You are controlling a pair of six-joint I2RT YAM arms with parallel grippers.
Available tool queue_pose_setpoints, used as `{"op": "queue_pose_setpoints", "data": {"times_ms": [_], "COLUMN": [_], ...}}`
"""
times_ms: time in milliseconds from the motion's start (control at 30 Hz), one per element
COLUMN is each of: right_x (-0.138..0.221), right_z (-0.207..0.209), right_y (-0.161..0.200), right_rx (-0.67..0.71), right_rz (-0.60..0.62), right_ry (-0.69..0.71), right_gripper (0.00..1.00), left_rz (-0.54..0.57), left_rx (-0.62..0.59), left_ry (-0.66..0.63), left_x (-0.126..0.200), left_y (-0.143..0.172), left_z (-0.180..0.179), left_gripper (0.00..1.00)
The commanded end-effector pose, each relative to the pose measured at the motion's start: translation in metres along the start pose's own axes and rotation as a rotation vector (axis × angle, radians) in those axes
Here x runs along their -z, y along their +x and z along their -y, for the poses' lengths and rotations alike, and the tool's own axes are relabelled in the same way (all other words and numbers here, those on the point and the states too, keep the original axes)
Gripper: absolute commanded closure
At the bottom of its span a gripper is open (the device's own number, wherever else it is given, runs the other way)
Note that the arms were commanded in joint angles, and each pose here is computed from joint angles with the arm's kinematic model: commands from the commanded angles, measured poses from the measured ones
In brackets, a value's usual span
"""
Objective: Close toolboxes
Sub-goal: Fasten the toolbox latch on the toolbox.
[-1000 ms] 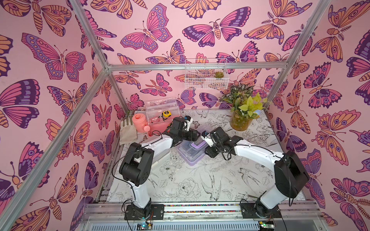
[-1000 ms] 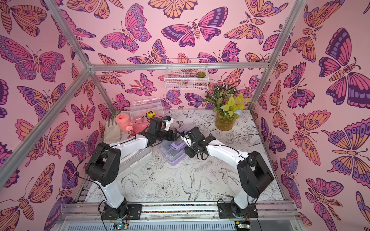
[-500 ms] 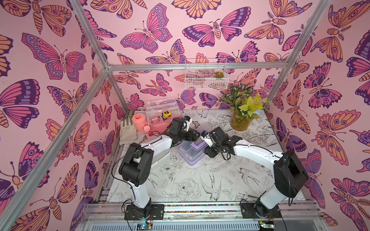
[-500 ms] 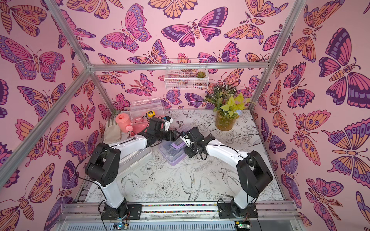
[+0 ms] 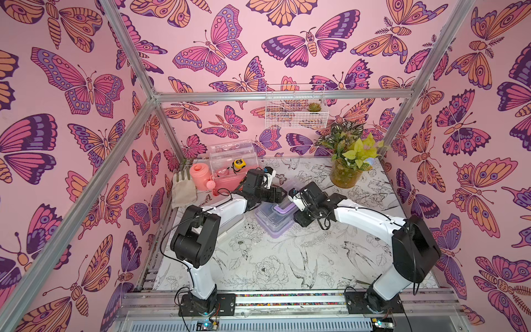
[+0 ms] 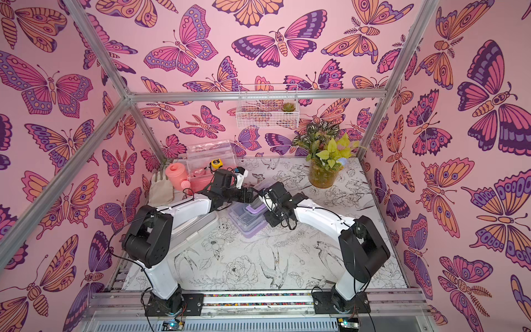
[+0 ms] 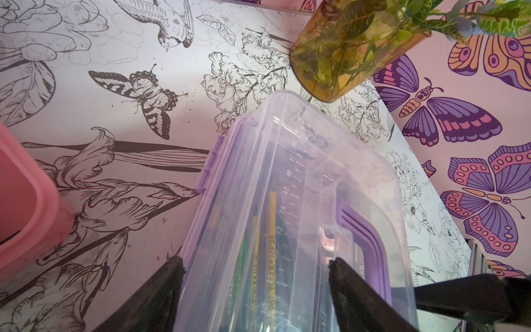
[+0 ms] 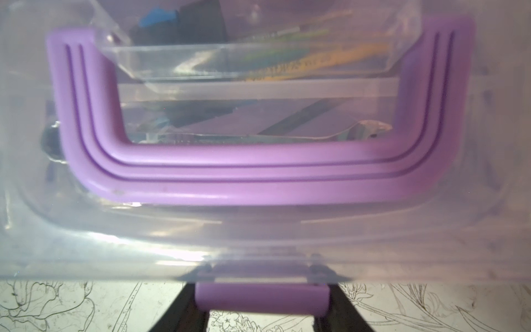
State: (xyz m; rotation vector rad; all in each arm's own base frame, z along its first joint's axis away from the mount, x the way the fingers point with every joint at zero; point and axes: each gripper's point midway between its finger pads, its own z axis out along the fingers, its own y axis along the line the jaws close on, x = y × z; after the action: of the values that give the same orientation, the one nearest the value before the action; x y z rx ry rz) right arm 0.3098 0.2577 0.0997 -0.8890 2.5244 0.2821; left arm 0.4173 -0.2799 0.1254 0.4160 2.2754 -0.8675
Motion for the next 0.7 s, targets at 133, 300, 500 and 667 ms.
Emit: {"op": "queue_pose_setpoints", "data": {"times_ms": [133,300,500,667], "right_x": [0.004,0.001,0.003,0.005], "right_z": [-0.007,-0.013,-0.016,-0.01], "right_y": [0.003,0.0,-0.006,0.005], "right_rx": [-0.206,-0.315,-0.295,-0.297], "right_rz": [-0.106,-0.109,-0.075,-0.108], "right_ry": [-0.021,-0.047,-0.071,-0.032], "right_gripper": [0.47,0.43,0.35,0.35], "left_rz": [-0.236,-0.241,-0.237,-0.233], "left_rx": [0.088,0.093,0.087,0.089], "left_ry": [-0.094,-0.096,-0.095,-0.093], "left_x": [-0.006,-0.005,-0.002,-0.002], "left_y": [0.079,0.082,0.082,0.081], "left_z": [-0.03,-0.031,-0.031,-0.03], "left_gripper": [0.19,0.19,0.19,0.19]}}
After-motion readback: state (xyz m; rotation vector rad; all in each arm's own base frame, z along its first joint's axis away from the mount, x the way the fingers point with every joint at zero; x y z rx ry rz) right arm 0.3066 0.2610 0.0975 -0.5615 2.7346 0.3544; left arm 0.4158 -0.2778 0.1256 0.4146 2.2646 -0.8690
